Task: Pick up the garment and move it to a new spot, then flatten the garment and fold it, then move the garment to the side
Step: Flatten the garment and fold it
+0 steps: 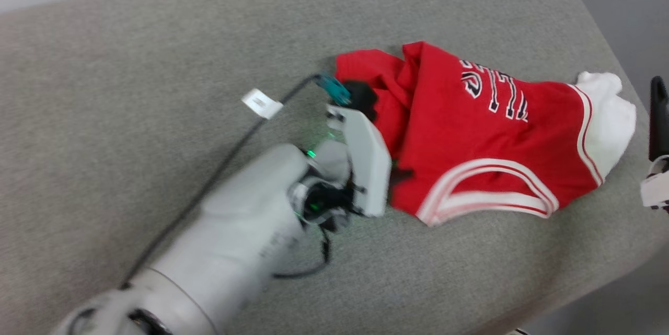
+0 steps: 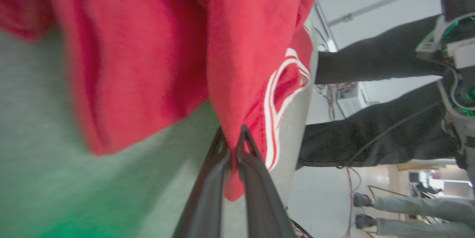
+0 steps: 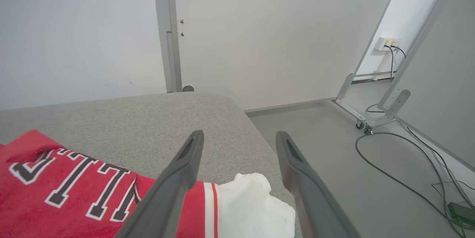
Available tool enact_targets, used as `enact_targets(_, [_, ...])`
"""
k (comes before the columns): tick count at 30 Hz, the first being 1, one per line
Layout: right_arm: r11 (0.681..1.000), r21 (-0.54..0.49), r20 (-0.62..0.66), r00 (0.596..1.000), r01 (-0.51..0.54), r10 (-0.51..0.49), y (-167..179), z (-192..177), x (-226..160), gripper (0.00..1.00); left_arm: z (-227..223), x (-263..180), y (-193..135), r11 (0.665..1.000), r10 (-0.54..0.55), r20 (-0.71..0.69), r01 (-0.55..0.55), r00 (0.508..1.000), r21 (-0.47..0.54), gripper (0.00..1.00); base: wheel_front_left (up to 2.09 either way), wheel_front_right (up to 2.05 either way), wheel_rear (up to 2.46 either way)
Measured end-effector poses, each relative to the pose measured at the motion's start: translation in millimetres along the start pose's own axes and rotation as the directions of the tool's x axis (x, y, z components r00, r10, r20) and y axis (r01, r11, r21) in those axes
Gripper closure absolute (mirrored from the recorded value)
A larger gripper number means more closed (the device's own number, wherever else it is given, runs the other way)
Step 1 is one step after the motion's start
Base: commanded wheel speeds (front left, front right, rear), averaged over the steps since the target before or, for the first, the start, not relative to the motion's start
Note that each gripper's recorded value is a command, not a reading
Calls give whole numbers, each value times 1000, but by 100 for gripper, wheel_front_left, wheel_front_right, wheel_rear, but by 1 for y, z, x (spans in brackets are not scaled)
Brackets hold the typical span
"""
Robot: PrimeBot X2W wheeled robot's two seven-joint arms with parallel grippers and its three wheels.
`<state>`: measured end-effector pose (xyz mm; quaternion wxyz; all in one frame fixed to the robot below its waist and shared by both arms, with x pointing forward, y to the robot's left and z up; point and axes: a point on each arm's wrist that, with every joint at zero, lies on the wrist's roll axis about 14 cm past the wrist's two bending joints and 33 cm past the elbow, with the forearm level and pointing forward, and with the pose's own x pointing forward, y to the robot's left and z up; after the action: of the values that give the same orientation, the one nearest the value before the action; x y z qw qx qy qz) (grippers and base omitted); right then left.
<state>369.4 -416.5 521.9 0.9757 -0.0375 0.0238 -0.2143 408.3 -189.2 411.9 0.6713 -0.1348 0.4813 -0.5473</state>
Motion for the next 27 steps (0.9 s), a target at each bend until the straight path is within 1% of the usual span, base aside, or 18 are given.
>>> enact_targets(2, [1000,0,3,1000,-2,2,0,1,1,0,8,-7,7,999,28,25,-29,999,17,100,0,0,0])
enact_targets(3, [1000,3,6,1000,-10,10,2,2,2,0,30,-26,21,997,75,98,-78,992,26,100,0,0,0])
enact_targets(4, [1000,7,7,1000,-18,18,5,2,3,0,40,-36,27,993,99,124,-105,987,43,100,0,0,0])
enact_targets(6, [999,10,11,999,-32,32,10,3,4,0,62,-58,37,977,159,178,-181,971,113,100,0,0,0])
enact_targets(7, [999,9,11,999,-39,39,13,4,4,0,73,-71,44,952,208,201,-245,957,181,100,0,0,0])
enact_targets(8, [999,13,14,999,-45,45,15,5,5,0,86,-86,53,913,262,230,-318,937,254,100,0,0,0])
enact_targets(10, [998,16,26,998,-61,60,20,9,6,0,108,-114,61,849,324,300,-415,897,326,100,0,0,0])
enact_targets(12, [997,19,33,997,-76,75,26,13,8,0,124,-130,59,776,352,348,-479,869,410,100,0,0,0])
enact_targets(14, [996,23,35,996,-86,85,30,13,8,0,132,-130,42,724,328,376,-486,867,490,100,0,0,0])
enact_targets(15, [996,26,32,996,-90,89,31,12,7,0,132,-124,32,703,308,376,-476,874,529,100,0,0,0])
enact_targets(17, [995,28,32,995,-95,94,34,12,8,0,121,-107,14,646,276,350,-443,895,622,100,0,0,0])
enact_targets(18, [995,29,34,995,-98,97,35,13,9,0,115,-97,5,633,254,333,-417,908,653,100,0,0,0])
enact_targets(21, [994,34,23,994,-106,105,41,9,9,0,83,-60,-22,664,164,254,-297,953,687,100,0,0,0])
enact_targets(23, [993,38,17,994,-109,108,44,6,9,0,67,-39,-38,666,111,219,-236,969,707,100,0,0,0])
enact_targets(24, [993,38,17,994,-109,108,44,6,9,0,67,-39,-38,666,111,219,-236,969,707,100,0,0,0])
enact_targets(25, [994,43,10,995,-104,103,43,3,8,0,51,-22,-49,699,66,188,-180,980,692,100,0,0,0])
enact_targets(26, [994,43,10,995,-104,103,43,3,8,0,51,-22,-49,699,66,188,-180,980,692,100,0,0,0])
enact_targets(27, [994,47,8,995,-100,100,43,2,7,0,44,-15,-50,712,54,179,-164,982,682,100,0,0,0])
